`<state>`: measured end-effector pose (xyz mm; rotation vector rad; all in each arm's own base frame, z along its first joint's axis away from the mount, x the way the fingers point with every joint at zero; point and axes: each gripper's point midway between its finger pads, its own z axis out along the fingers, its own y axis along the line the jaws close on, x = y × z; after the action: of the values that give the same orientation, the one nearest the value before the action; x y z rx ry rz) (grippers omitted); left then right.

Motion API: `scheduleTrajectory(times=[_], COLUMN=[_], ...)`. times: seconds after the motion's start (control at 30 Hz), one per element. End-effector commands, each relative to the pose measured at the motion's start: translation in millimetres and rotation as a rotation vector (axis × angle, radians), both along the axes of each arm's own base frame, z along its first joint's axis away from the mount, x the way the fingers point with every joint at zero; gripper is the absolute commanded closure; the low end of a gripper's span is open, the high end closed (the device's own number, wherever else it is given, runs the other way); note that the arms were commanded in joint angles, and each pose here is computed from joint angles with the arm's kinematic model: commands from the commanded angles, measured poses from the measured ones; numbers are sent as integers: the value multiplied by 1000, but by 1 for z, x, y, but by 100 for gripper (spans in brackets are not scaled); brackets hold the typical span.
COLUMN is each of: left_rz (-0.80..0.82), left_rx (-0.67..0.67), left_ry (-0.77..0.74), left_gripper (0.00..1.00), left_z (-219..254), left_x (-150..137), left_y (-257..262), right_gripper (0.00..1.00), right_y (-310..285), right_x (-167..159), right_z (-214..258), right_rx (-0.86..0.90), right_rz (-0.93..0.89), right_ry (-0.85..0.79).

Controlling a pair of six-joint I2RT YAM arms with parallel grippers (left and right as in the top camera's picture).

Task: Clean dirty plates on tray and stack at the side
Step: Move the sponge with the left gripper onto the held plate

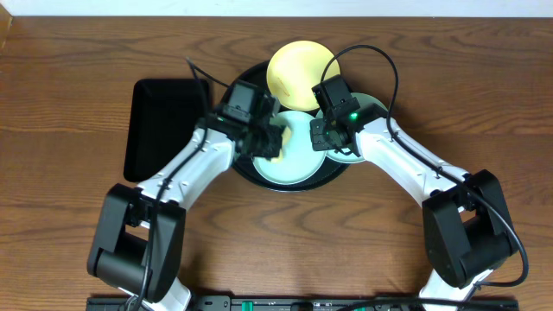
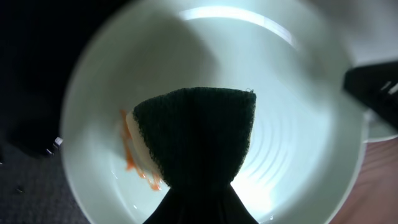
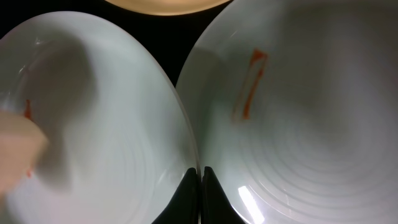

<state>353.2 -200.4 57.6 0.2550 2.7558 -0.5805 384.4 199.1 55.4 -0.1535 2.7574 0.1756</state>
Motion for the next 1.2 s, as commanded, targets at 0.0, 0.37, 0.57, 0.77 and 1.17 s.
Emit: scheduleTrajectory(times=[0.0,0.37,0.57,0.77,1.17], left_rz=[6,-1,5,7,23], left_rx=[91,97,87,85,102], left_ry=[-19,-5,-23,-23,-62], left_gripper=[92,93,93,92,92], left_z=[-11,-26,-37,-47,-51], left_x=[-4,-14,-16,-17,-6], left_y=[9,11,12,13,14], right_gripper=[99,99,99,99,99], right_y=[-2,-2,-2,-2,0], right_x=[5,5,5,5,4], right_z=[0,0,0,0,0], right_rx=[-6,-6,-6,-6,1], right_rz=[-14,-12,-12,-12,8], right_ry=[-8,-8,-8,-7,-3])
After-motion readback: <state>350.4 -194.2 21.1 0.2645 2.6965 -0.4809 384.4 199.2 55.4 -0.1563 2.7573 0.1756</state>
